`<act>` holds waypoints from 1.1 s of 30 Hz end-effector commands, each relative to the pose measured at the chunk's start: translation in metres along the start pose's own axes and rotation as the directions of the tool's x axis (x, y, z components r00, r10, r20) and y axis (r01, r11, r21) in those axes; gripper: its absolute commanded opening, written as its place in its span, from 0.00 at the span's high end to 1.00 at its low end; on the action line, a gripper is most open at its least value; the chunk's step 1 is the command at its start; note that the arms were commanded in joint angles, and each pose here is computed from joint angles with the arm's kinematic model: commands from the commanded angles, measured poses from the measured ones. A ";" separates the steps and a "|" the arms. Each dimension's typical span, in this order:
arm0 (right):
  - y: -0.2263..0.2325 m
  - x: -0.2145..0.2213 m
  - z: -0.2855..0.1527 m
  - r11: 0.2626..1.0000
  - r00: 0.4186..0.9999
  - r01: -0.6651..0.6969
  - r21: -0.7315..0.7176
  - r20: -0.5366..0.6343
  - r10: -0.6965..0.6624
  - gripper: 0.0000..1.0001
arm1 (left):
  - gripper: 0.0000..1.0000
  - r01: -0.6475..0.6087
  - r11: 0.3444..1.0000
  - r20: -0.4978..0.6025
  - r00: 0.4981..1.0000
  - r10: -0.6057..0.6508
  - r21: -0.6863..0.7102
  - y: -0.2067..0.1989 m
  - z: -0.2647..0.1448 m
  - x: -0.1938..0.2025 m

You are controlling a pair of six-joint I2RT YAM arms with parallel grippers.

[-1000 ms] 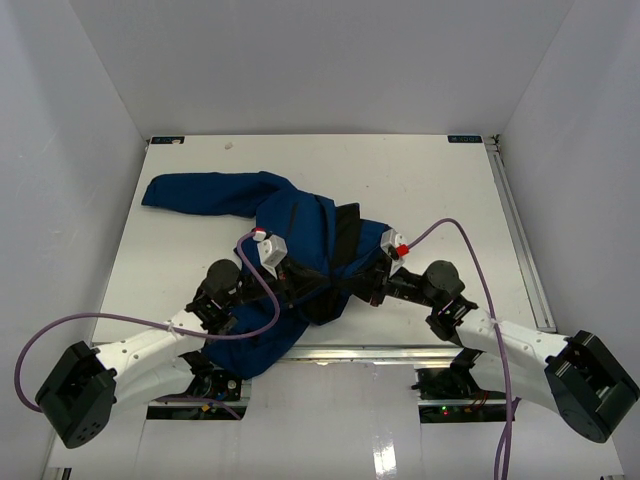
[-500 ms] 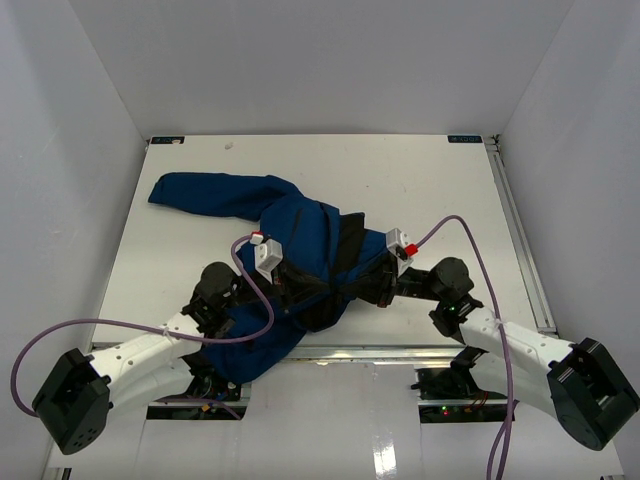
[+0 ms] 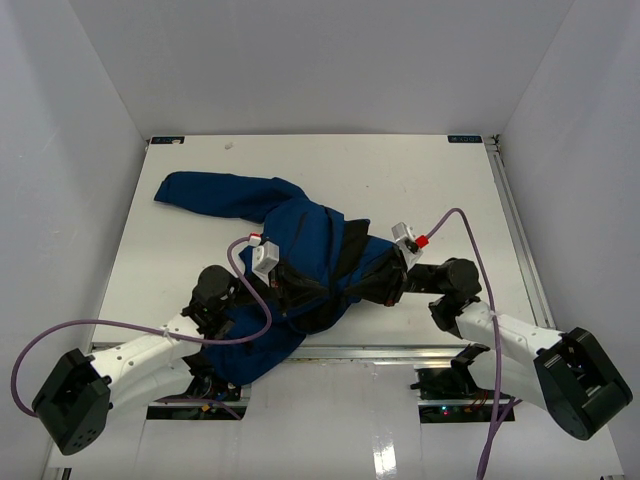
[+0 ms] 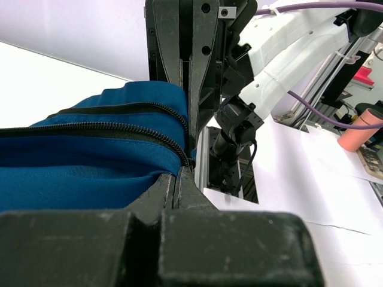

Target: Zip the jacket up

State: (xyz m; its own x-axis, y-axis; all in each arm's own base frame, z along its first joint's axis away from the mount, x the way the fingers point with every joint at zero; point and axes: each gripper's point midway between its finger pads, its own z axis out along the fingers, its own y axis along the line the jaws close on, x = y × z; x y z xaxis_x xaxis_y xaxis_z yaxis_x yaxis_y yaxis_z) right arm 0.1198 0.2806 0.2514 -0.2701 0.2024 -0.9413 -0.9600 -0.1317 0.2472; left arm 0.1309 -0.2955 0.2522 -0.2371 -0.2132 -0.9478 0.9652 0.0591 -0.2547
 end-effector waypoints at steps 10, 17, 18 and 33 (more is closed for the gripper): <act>0.015 -0.024 0.008 0.995 0.996 0.047 -0.088 0.084 -0.040 0.92 | 1.00 0.014 0.999 0.084 0.996 -0.018 0.045 -0.008 0.000 -0.011; 0.014 -0.030 0.012 0.996 0.993 0.059 -0.072 0.105 -0.051 0.92 | 1.00 0.029 0.999 0.096 0.995 -0.032 0.029 -0.006 -0.001 -0.011; 0.012 -0.031 0.013 0.996 0.993 0.061 -0.066 0.107 -0.054 0.92 | 1.00 0.028 0.999 0.102 0.994 -0.032 0.032 -0.007 -0.001 -0.012; 0.012 -0.032 0.021 0.996 0.992 0.059 -0.064 0.118 -0.051 0.92 | 1.00 0.055 0.998 0.128 0.990 -0.055 0.004 -0.001 -0.001 -0.012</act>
State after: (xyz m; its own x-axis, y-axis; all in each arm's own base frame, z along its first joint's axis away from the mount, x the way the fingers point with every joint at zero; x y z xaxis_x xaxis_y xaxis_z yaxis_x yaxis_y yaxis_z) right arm 0.1191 0.2939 0.2448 -0.3976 0.1887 -0.8980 -0.9154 -0.1495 0.3738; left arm 0.1322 -0.2938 0.2536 -0.2972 -0.2993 -0.9067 0.9444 0.0478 -0.3253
